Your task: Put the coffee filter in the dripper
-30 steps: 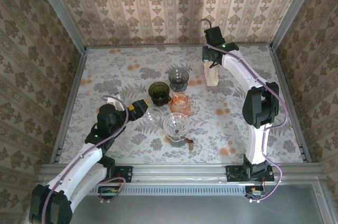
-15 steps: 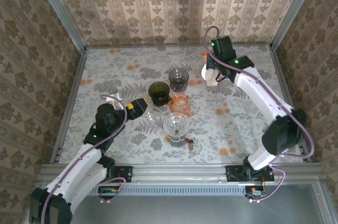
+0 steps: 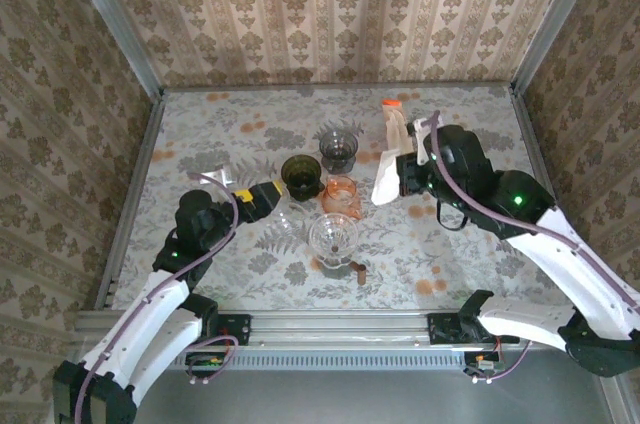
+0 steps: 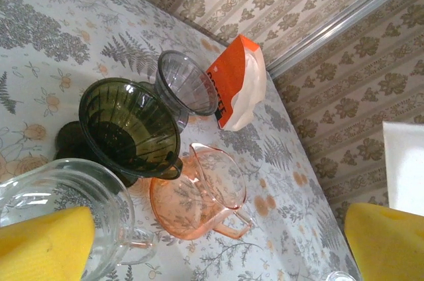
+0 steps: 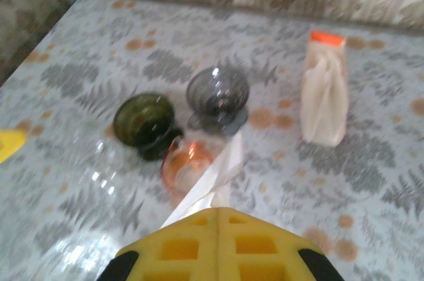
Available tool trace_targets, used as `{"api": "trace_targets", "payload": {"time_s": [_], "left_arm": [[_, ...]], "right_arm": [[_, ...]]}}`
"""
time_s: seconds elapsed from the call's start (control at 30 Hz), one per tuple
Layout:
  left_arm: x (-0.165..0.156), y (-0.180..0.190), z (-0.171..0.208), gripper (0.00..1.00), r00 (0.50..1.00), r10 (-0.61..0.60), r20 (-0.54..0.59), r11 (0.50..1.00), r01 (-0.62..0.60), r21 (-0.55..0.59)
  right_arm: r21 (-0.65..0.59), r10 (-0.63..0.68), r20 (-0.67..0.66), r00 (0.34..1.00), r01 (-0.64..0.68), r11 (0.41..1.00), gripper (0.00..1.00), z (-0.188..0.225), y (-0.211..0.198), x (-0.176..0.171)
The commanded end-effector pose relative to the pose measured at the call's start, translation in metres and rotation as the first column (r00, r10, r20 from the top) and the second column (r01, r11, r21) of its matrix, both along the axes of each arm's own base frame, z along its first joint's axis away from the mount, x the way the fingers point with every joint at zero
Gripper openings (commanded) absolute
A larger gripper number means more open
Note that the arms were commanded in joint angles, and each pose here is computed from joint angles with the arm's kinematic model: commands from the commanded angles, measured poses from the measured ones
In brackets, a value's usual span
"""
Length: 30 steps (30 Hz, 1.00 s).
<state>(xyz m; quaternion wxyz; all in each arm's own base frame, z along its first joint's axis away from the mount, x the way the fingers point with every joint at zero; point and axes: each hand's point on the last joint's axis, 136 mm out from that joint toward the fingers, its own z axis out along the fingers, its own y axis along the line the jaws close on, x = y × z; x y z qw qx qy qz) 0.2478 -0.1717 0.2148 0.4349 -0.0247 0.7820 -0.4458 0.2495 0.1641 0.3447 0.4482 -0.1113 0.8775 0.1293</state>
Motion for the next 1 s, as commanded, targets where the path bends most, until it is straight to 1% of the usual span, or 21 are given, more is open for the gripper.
{"api": "trace_targets", "payload": {"time_s": [0.0, 0.17, 0.27, 0.37, 0.57, 0.73, 0.9, 0.97], "left_arm": [[-0.005, -0.006, 0.014, 0.99, 0.998, -0.045, 0.047, 0.999, 0.045, 0.004], [-0.008, -0.01, 0.014, 0.99, 0.996, -0.063, 0.056, 0.998, 0.062, 0.01], [-0.01, -0.012, 0.011, 0.99, 0.996, -0.07, 0.054, 0.998, 0.07, 0.011], [-0.011, -0.013, 0.01, 0.99, 0.995, -0.081, 0.056, 0.997, 0.08, 0.016], [-0.013, -0.013, 0.009, 0.98, 0.994, -0.094, 0.063, 0.995, 0.091, 0.047], [-0.015, -0.015, 0.01, 0.98, 0.991, -0.11, 0.071, 0.993, 0.107, 0.038], [-0.017, -0.016, 0.012, 0.98, 0.989, -0.122, 0.081, 0.992, 0.119, 0.037], [-0.019, -0.017, 0.013, 0.98, 0.988, -0.129, 0.084, 0.991, 0.127, 0.033]], "right_arm": [[0.007, 0.089, -0.161, 0.983, -0.089, 0.996, 0.0, -0.012, 0.004, -0.042], [0.057, 0.213, -0.28, 0.936, -0.205, 0.977, 0.0, -0.004, 0.026, -0.081], [0.081, 0.255, -0.358, 0.898, -0.243, 0.967, 0.0, -0.01, 0.04, -0.094], [0.099, 0.281, -0.419, 0.864, -0.264, 0.959, 0.0, -0.02, 0.053, -0.1], [0.179, 0.375, -0.471, 0.799, -0.33, 0.927, 0.0, -0.023, 0.085, -0.107], [0.168, 0.387, -0.505, 0.772, -0.351, 0.921, 0.0, -0.031, 0.099, -0.102], [0.16, 0.4, -0.502, 0.767, -0.371, 0.914, 0.0, -0.028, 0.111, -0.092], [0.148, 0.38, -0.534, 0.755, -0.359, 0.921, 0.0, -0.038, 0.115, -0.084]]}}
